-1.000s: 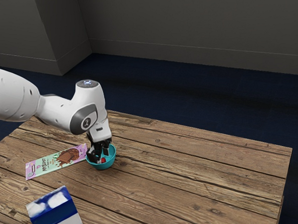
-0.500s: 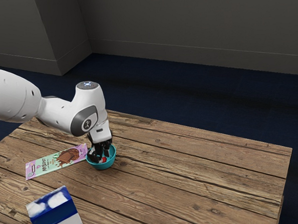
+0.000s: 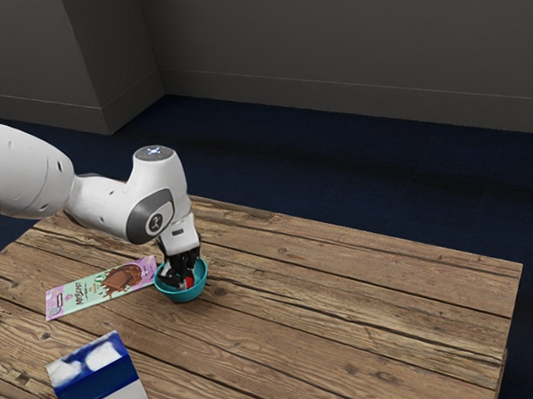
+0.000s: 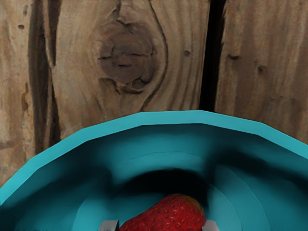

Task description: Take strawberry from the bowl

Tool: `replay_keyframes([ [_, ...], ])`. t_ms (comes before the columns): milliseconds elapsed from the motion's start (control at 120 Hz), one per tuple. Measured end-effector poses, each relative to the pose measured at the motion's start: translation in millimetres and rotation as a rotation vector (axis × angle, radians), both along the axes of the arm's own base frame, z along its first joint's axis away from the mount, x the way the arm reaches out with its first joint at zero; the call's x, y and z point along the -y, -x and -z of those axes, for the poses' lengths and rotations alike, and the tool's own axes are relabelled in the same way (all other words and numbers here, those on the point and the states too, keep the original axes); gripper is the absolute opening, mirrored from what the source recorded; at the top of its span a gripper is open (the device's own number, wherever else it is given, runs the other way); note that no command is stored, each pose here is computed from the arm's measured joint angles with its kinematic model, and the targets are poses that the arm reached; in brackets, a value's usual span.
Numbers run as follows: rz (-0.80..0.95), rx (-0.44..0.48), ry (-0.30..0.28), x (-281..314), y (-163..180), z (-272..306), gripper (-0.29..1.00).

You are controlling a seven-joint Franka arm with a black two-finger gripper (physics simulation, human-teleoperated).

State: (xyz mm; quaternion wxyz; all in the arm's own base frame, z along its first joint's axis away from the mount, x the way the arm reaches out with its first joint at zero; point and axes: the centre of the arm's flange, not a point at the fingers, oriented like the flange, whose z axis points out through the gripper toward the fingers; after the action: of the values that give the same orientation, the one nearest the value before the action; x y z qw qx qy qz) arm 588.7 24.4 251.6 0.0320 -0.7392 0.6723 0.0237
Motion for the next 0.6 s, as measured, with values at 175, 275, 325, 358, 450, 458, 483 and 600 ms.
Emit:
replay_keyframes([
  [175,-0.004,0.013,0.002,-1,-1,-2,0.06],
  [275,-0.006,0.036,0.004,-1,-2,-14,0.03],
  [325,-0.004,0.064,0.006,2,-1,-31,0.02],
  [358,-0.002,0.075,0.009,4,2,-39,0.01],
  [450,0.013,0.088,0.017,18,14,-51,0.00],
  [458,0.017,0.089,0.018,20,14,-52,0.00],
  [483,0.031,0.091,0.021,31,15,-54,0.01],
  [600,0.104,0.099,0.040,86,17,-58,0.02],
])
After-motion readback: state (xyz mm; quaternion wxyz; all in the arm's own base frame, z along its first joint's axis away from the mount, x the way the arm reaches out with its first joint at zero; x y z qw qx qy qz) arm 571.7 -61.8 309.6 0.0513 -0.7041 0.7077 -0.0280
